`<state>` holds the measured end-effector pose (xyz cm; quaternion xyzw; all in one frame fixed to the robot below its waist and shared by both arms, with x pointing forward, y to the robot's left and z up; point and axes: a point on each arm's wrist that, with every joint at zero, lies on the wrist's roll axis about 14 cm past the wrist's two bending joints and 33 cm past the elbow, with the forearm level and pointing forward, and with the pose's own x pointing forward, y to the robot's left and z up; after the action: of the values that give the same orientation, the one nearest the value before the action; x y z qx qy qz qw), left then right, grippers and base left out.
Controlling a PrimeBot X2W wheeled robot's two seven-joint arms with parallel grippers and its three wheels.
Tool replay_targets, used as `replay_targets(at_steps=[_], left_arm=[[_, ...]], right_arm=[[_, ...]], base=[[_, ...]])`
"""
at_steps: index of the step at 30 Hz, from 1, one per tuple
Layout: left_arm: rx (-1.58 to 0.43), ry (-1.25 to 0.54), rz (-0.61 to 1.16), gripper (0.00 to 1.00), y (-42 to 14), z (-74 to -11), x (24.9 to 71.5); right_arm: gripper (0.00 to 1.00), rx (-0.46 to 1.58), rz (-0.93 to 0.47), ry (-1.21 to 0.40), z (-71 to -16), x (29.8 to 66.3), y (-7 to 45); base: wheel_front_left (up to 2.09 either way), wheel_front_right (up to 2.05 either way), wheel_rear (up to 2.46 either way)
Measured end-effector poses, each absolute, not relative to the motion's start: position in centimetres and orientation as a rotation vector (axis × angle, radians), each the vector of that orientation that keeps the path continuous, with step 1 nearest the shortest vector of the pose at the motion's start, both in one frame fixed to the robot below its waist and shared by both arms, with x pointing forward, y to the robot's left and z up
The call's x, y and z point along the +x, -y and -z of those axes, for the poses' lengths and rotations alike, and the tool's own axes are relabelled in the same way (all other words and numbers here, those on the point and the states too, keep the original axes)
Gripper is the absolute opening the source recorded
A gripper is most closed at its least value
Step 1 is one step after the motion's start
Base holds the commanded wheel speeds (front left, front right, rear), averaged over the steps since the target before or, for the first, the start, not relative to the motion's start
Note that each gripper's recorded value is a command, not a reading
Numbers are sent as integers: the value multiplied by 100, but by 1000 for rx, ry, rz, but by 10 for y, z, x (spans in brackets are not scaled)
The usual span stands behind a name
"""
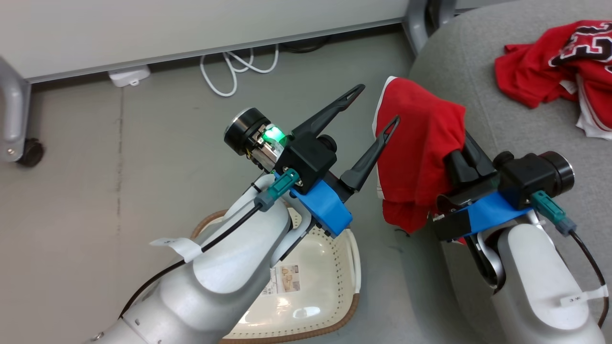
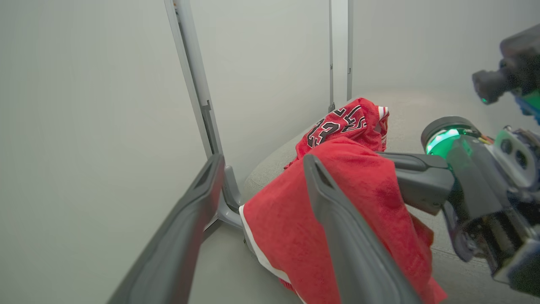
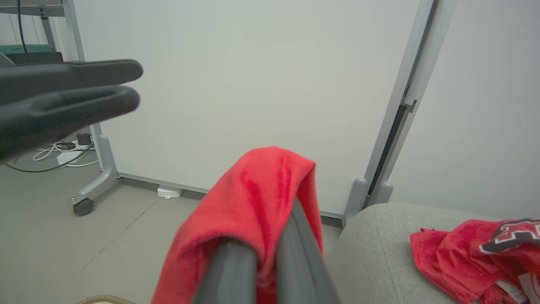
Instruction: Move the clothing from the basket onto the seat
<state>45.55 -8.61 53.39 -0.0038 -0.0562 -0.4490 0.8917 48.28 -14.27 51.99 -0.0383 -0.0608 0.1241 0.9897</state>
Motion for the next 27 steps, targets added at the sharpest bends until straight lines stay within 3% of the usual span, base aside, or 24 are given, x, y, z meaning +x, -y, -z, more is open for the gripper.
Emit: replay_targets(at_steps=[17,27], left_arm=[[-55,50,1112,100,142,-504,431],[-63,39,1126,100,146,-500,430]], right_arm=[[0,-76,-42,85,-509,452,211],[0,-65,18,74,-505,441,228]], base=[[0,0,0],[0,0,0]])
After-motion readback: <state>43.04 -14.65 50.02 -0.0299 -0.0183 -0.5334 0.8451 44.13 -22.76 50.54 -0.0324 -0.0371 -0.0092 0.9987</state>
